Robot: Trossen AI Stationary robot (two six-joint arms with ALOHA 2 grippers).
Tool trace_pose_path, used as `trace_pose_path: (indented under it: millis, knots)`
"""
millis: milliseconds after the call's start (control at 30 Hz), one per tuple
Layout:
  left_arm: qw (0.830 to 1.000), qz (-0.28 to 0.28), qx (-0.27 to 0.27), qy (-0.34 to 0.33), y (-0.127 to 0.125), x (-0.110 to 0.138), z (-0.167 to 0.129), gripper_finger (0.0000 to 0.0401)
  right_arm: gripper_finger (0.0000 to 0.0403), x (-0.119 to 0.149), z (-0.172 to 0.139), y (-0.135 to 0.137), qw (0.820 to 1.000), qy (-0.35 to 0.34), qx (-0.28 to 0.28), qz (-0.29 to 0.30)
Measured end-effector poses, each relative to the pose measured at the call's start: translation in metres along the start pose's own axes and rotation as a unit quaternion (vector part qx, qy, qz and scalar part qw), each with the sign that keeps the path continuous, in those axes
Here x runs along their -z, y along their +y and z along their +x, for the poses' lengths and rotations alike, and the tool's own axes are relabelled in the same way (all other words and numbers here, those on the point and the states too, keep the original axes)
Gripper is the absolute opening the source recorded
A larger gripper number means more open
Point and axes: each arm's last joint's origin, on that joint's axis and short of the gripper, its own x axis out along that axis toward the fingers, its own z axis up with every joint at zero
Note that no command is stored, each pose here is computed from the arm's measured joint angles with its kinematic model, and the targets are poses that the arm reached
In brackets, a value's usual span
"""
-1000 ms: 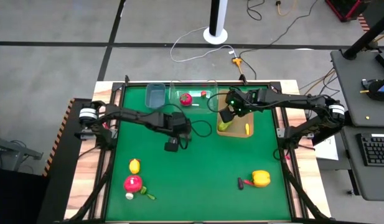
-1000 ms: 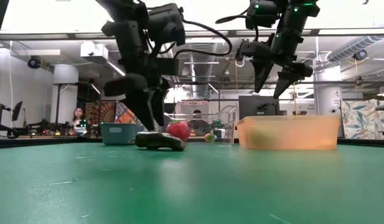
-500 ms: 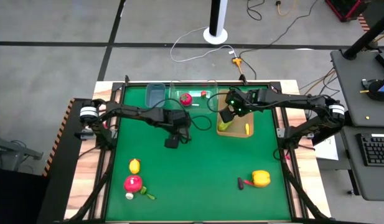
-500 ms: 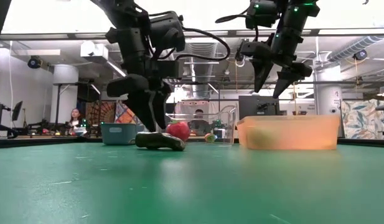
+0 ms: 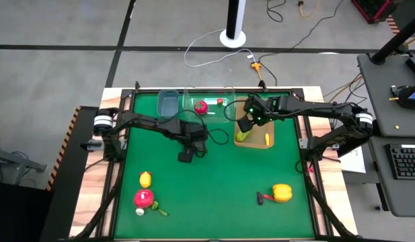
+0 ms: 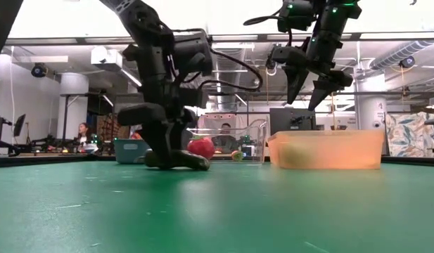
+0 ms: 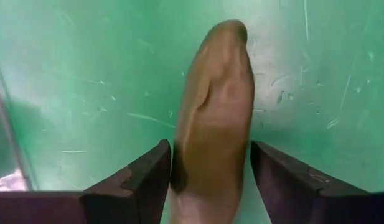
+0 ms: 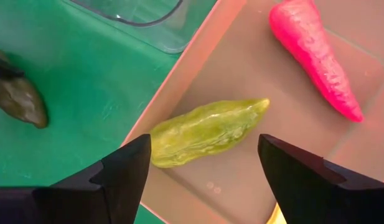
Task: Sort produce into baskets
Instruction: Put the dark green chili pepper into the orange bin
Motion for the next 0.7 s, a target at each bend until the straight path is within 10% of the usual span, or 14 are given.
trace_pose_path:
  millis: [367,700]
  knots:
    - [0.997,-0.063,0.027,-0.037,-0.001,-0.001,-0.022,0.0095,0.028,0.005,-0.006,-0.002,0.999,0.036,-0.023,0.02]
    - [0.971,-0.163,0.034,-0.171,0.002,-0.004,-0.088,0.0108,0.0243,0.03,-0.007,-0.019,0.974,0.224,0.032,-0.017]
